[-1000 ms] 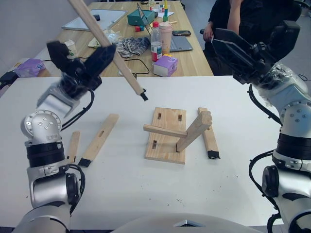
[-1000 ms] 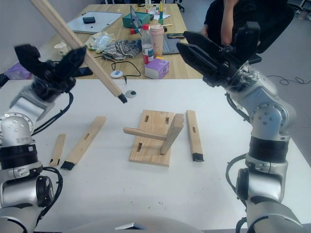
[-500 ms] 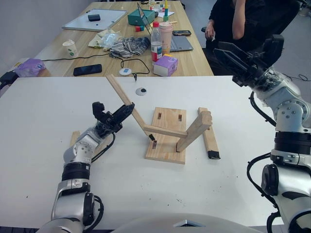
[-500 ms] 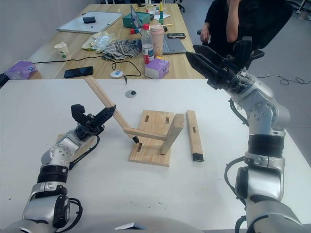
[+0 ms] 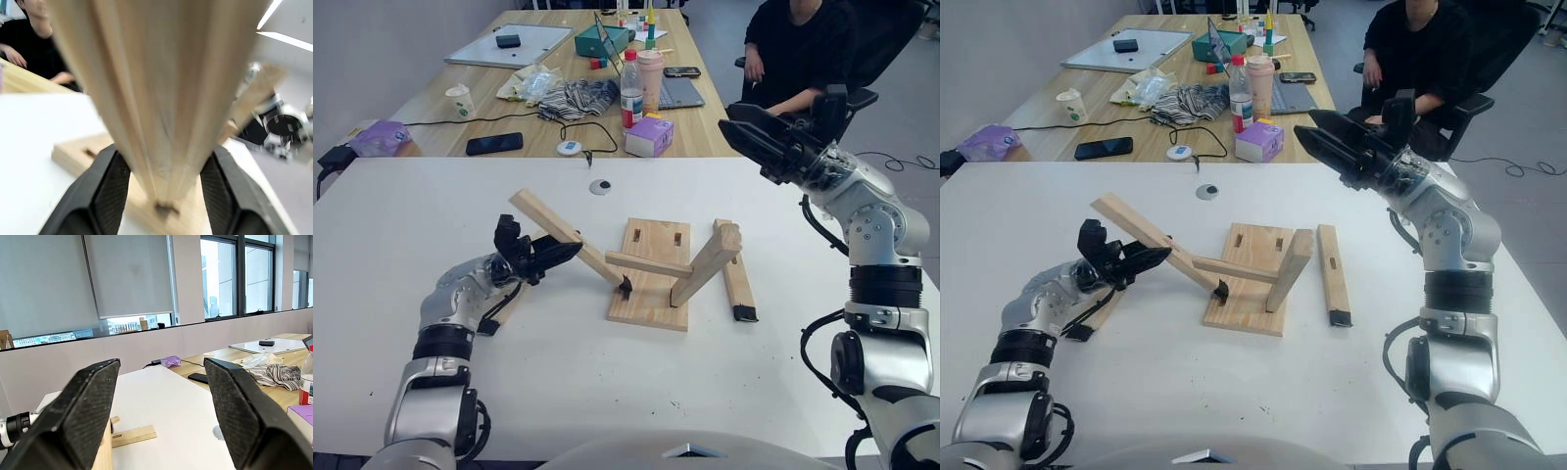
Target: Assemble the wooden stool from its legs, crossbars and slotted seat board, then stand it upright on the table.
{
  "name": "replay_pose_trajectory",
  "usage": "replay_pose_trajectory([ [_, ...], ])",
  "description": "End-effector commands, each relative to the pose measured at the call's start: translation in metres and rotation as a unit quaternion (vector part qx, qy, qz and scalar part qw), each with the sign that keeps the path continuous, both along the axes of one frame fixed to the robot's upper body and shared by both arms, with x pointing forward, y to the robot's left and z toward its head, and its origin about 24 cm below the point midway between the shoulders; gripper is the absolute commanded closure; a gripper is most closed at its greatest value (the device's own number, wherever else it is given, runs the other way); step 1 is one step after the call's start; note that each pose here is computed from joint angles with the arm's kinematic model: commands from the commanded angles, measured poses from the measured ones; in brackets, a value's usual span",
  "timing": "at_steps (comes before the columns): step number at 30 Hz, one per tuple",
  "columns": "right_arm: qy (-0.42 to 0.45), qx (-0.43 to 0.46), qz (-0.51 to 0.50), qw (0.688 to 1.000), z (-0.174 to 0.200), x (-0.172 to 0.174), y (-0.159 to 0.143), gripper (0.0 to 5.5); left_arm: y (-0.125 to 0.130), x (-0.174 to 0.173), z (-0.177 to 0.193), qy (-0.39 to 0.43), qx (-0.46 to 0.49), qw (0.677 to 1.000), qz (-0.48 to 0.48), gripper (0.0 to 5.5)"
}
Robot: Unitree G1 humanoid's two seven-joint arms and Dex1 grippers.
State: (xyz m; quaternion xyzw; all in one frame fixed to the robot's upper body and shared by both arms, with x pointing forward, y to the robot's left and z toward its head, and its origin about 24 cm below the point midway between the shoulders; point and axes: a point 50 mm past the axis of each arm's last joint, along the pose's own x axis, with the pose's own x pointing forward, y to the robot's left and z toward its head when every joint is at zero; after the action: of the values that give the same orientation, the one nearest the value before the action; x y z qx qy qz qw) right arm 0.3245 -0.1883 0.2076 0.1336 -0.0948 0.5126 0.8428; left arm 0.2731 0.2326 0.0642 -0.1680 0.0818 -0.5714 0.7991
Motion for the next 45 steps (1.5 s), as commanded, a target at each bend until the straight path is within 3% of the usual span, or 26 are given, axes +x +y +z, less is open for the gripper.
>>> replay_pose_trajectory([
  [1,-0.005,-0.007,-0.007,1.000,-0.003,-0.002,0.000,2.35,-0.007,-0.013,-0.010,0.017,0.088,0.994,-0.055,3.49],
  [14,0.002,-0.009,-0.011,1.000,-0.012,-0.006,0.001,2.35,-0.015,-0.008,0.016,-0.089,0.200,0.970,-0.108,3.49],
  [20,0.005,-0.008,-0.014,1.000,-0.015,-0.007,0.002,2.35,-0.014,-0.007,0.017,-0.117,0.329,0.924,-0.155,3.49],
  [32,0.015,-0.003,-0.028,0.999,-0.028,-0.013,0.005,2.35,-0.012,0.003,0.026,-0.005,0.344,0.928,-0.145,3.49],
  [45,0.020,-0.011,-0.027,0.999,-0.031,-0.014,0.009,2.35,-0.024,-0.005,0.022,-0.036,0.360,0.913,-0.188,3.49],
])
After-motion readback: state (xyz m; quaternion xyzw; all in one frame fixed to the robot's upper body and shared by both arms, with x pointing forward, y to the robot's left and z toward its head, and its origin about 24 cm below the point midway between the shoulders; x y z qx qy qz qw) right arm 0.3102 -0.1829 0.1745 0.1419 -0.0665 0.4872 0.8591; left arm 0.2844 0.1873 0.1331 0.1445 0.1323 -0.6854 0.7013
